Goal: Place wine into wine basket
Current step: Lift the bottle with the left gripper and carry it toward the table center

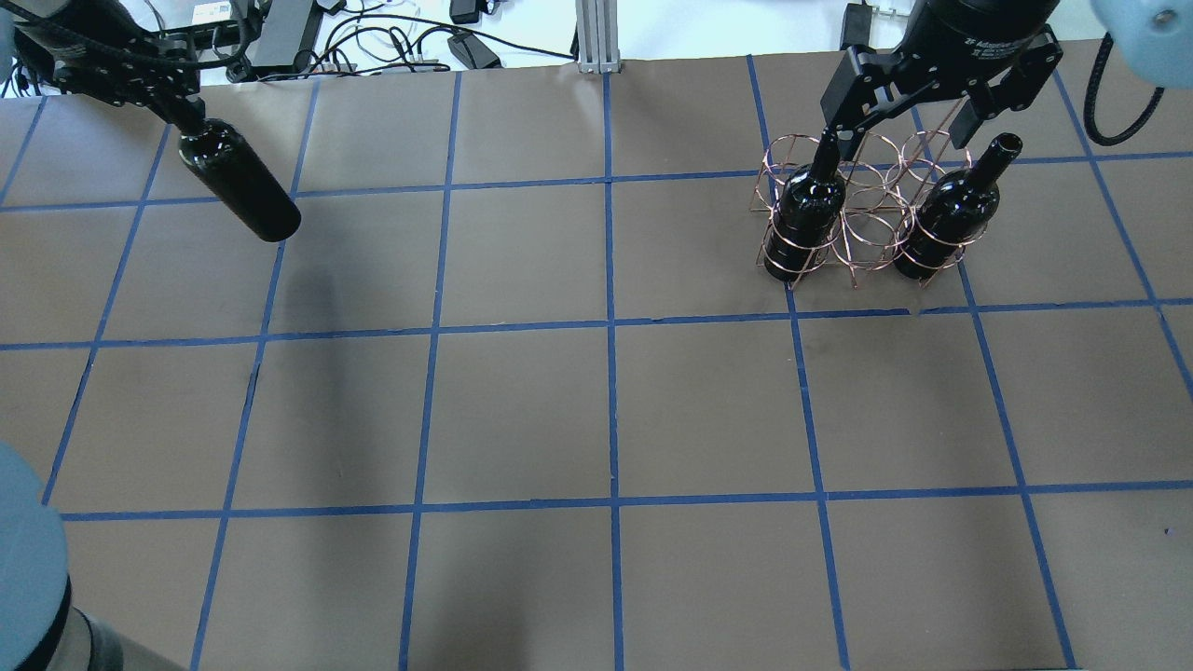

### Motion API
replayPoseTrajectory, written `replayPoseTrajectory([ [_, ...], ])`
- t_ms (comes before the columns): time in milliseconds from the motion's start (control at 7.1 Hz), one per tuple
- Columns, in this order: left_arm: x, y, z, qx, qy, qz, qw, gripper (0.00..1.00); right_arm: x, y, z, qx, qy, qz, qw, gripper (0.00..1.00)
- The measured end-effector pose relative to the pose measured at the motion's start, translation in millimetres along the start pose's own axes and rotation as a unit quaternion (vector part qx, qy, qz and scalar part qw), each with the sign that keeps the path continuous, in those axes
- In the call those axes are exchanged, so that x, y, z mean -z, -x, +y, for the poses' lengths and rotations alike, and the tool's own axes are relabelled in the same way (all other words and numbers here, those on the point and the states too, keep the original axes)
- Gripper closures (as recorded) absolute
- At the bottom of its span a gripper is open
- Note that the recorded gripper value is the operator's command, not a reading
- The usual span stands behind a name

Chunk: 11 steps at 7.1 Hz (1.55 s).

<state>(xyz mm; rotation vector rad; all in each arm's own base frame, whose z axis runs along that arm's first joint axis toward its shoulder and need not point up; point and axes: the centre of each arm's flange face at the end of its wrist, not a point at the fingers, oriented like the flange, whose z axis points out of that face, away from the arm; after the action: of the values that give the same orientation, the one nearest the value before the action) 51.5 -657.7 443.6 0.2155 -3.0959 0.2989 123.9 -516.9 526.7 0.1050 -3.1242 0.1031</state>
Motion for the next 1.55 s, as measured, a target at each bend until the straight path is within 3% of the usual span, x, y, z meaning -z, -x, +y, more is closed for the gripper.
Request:
replayPoseTrajectory([
  [423,13,-122,73,0.041,0.015,0.015,0.9990,1.00,0,0,0,0.000,0.000,0.000,1.0000,0.00],
  [705,6,-170,122,0.059,0.032,0.010,0.9977,1.00,0,0,0,0.000,0.000,0.000,1.0000,0.00],
  [1128,-5,-192,155,0.055,0.033,-0.026,0.9976,1.00,0,0,0,0.000,0.000,0.000,1.0000,0.00],
  [1550,-35,-197,175,0.064,0.033,-0.032,0.9969,1.00,0,0,0,0.000,0.000,0.000,1.0000,0.00],
])
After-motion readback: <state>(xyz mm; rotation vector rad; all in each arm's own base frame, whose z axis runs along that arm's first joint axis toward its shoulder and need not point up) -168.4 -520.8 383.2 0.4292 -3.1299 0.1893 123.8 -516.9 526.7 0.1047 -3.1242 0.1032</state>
